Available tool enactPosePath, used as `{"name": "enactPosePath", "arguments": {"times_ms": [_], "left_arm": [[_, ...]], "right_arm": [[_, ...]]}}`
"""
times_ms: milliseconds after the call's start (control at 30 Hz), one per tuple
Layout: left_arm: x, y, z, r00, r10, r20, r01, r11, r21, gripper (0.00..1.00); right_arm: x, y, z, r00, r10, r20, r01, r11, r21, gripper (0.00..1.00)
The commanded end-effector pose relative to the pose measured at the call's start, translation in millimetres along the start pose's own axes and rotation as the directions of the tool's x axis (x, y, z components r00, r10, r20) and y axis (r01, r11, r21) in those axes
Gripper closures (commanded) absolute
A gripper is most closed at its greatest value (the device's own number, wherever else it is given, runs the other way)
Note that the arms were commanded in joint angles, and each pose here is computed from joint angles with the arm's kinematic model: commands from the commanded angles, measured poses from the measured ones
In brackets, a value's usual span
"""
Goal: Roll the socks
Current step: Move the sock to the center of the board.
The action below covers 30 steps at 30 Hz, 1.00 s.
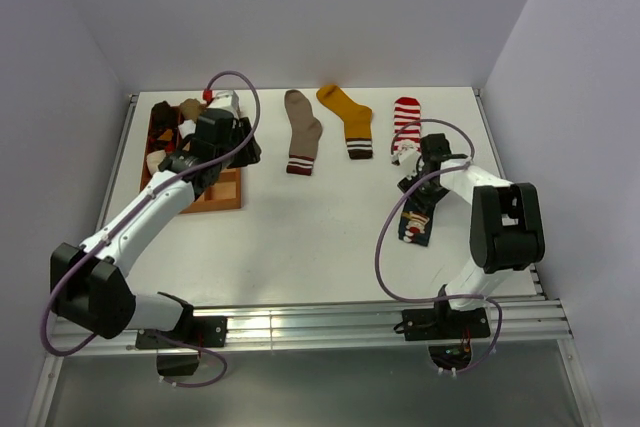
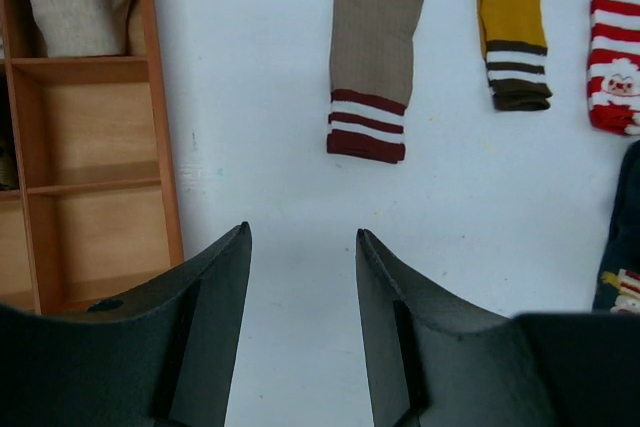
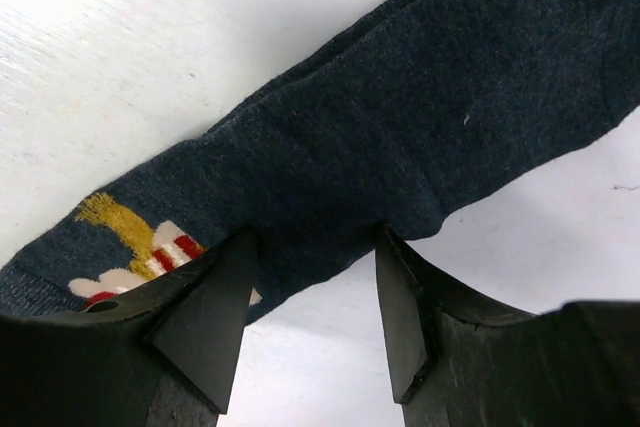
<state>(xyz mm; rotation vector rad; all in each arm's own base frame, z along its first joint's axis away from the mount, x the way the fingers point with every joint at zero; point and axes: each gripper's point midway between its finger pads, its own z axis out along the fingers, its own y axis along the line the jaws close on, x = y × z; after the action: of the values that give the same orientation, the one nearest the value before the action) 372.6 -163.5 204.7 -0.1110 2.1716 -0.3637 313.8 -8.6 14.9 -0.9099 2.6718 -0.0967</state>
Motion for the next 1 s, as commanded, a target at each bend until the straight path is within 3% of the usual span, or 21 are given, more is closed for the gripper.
{"name": "enactPosePath", "arguments": {"times_ms": [0, 300, 667, 967], "left_arm": [[-20.9, -14.9, -17.6, 0.996, -0.027, 0.08, 0.022, 0.997, 0.068, 0.49], [-24.2, -12.7, -32.0, 0.995, -0.021, 0.1, 0.014, 0.998, 0.069, 0.49], [-23.4, -13.1, -34.7, 0.996, -0.017, 0.09, 0.011, 0.998, 0.068, 0.48], [-21.7, -11.8, -30.6, 0.997, -0.016, 0.071, 0.012, 0.999, 0.052, 0.49]], "right_arm": [[7.8, 18.7, 6.2, 0.998, -0.035, -0.047, 0.034, 0.999, -0.021, 0.42], [-31.5, 76.2, -5.2, 0.994, -0.098, -0.052, 0.087, 0.98, -0.18, 0.42], [-116.9, 147.7, 3.0, 0.976, -0.217, -0.024, 0.198, 0.927, -0.319, 0.42], [-170.2, 165.4, 21.0, 0.992, -0.126, -0.014, 0.109, 0.904, -0.414, 0.41]]}}
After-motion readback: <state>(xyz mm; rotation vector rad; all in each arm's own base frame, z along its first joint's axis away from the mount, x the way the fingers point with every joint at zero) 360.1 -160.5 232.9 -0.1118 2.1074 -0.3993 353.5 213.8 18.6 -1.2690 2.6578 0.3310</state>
